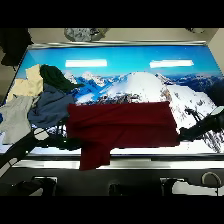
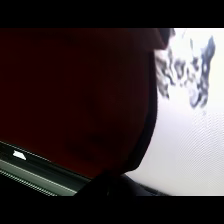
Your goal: Fold the shirts.
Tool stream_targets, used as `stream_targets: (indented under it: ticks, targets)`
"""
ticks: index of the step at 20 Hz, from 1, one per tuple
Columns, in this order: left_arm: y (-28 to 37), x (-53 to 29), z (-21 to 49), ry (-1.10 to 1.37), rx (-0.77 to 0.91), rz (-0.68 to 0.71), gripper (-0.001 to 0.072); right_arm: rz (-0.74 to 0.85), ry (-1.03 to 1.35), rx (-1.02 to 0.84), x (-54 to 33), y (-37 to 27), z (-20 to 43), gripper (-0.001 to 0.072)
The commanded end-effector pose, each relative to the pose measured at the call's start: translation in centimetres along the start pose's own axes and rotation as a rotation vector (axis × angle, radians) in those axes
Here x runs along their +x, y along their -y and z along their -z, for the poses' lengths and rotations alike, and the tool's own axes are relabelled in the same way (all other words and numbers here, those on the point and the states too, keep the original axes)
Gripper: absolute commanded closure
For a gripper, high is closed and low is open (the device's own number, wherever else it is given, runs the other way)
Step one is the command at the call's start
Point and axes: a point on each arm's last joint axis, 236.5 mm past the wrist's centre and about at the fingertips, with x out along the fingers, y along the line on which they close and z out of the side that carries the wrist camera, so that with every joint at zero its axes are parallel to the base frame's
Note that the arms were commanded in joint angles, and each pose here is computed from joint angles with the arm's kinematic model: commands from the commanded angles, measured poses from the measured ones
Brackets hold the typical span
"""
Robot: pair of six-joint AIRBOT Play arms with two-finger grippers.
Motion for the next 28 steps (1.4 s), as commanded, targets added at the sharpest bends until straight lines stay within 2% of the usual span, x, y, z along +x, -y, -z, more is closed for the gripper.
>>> stream_targets:
  ticks: [1,4,9,14,21,22,23,24,25,28]
  targets:
    - [2.4,-5.3,-3.8,0.181,0.137,-0.024,0.0683,0.011,0.179,-0.068,-4.0,-1.7,-3.5,0.0677]
    - [2.0,-11.4,-7.7,0.375,0.105,-0.113,0.0684,0.032,0.359,-0.111,-7.9,-3.4,-7.7,0.0678]
    - [-1.2,-16.0,-14.7,0.551,-0.01,-0.156,0.0684,0.155,0.52,-0.207,-10.2,-5.5,-15.8,0.0678]
    - [-3.0,-10.7,-19.5,0.45,-0.023,-0.116,0.0682,0.164,0.508,-0.215,-6.6,-6.0,-21.2,0.0676]
    - [-5.6,-4.8,-20.5,0.314,-0.124,-0.084,0.0675,0.154,0.416,-0.128,-2.4,-3.9,-21.3,0.0668]
    - [-5.3,-4.8,-20.4,0.305,-0.089,-0.08,0.0588,0.141,0.427,-0.126,-2.6,-4.3,-21.5,0.0552]
    - [-4.8,-5.2,-20.1,0.279,-0.049,-0.074,0.0354,0.123,0.437,-0.134,-3.3,-4.7,-21.4,0.0208]
    - [-4.3,-6.0,-19.8,0.251,-0.036,-0.061,0.0125,0.125,0.441,-0.174,-4.4,-4.8,-21.3,0.0009]
    - [-3.9,-6.9,-19.6,0.233,-0.032,-0.049,0.0098,0.136,0.443,-0.187,-5.5,-4.1,-20.8,0.0008]
    - [-2.1,-11.1,-20.5,0.284,0.011,-0.032,0.0099,0.058,0.422,-0.056,-6.6,-1.0,-18.6,0.0004]
